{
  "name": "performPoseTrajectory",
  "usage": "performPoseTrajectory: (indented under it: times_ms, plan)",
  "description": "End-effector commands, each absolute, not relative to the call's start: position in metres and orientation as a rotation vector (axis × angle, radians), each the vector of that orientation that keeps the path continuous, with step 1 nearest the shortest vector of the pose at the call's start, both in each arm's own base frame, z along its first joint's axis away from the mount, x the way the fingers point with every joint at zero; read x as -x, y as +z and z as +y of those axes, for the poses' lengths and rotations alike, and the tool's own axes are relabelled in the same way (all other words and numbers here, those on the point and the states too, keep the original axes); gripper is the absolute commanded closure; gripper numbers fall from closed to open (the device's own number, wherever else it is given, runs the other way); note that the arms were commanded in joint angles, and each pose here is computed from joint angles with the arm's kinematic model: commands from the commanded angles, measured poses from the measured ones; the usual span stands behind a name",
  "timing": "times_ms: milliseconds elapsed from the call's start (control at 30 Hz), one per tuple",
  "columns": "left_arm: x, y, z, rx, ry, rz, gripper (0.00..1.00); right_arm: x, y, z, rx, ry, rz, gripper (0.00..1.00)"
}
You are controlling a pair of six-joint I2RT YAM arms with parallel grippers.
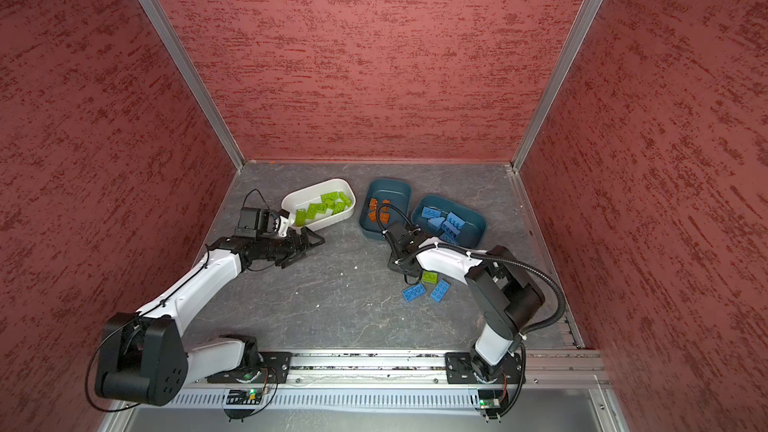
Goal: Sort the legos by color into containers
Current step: 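Carry the orange-brown brick into the nearer teal tub and release it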
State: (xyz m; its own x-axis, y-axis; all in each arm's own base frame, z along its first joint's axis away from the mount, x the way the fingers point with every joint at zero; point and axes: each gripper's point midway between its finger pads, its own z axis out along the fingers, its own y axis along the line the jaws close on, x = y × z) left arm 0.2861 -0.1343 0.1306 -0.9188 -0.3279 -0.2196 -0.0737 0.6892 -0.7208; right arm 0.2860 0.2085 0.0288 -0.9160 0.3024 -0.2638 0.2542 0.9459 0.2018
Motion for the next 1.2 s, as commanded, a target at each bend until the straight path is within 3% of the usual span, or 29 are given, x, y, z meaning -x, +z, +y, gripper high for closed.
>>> performPoseTrajectory:
  times_ms: [0, 133, 333, 567, 1000, 1100, 1167]
  plan:
    - [-0.287, 0.133, -0.13, 0.288, -1.05, 2.546, 0.0, -0.291, 0.031, 0.195, -0.38, 0.108, 2.788, 0.65]
    - [-0.287, 0.134, -0.13, 0.288, -1.053, 2.547, 0.0, -0.294, 0.042, 0.19, -0.345, 0.063, 2.768, 0.75]
    - [-0.289, 0.141, -0.132, 0.282, -1.07, 2.531, 0.0, -0.316, 0.094, 0.211, -0.25, 0.194, 2.684, 0.78]
    - [-0.296, 0.159, -0.142, 0.278, -1.163, 2.473, 0.0, -0.378, 0.143, 0.23, -0.195, 0.378, 2.555, 0.79]
    - [-0.301, 0.167, -0.151, 0.264, -1.184, 2.461, 0.0, -0.503, 0.109, 0.228, -0.183, 0.307, 2.493, 0.79]
    - [-0.3, 0.167, -0.151, 0.265, -1.179, 2.464, 0.0, -0.518, 0.102, 0.229, -0.184, 0.296, 2.487, 0.74]
    - [-0.299, 0.166, -0.15, 0.266, -1.175, 2.468, 0.0, -0.522, 0.1, 0.231, -0.175, 0.292, 2.492, 0.64]
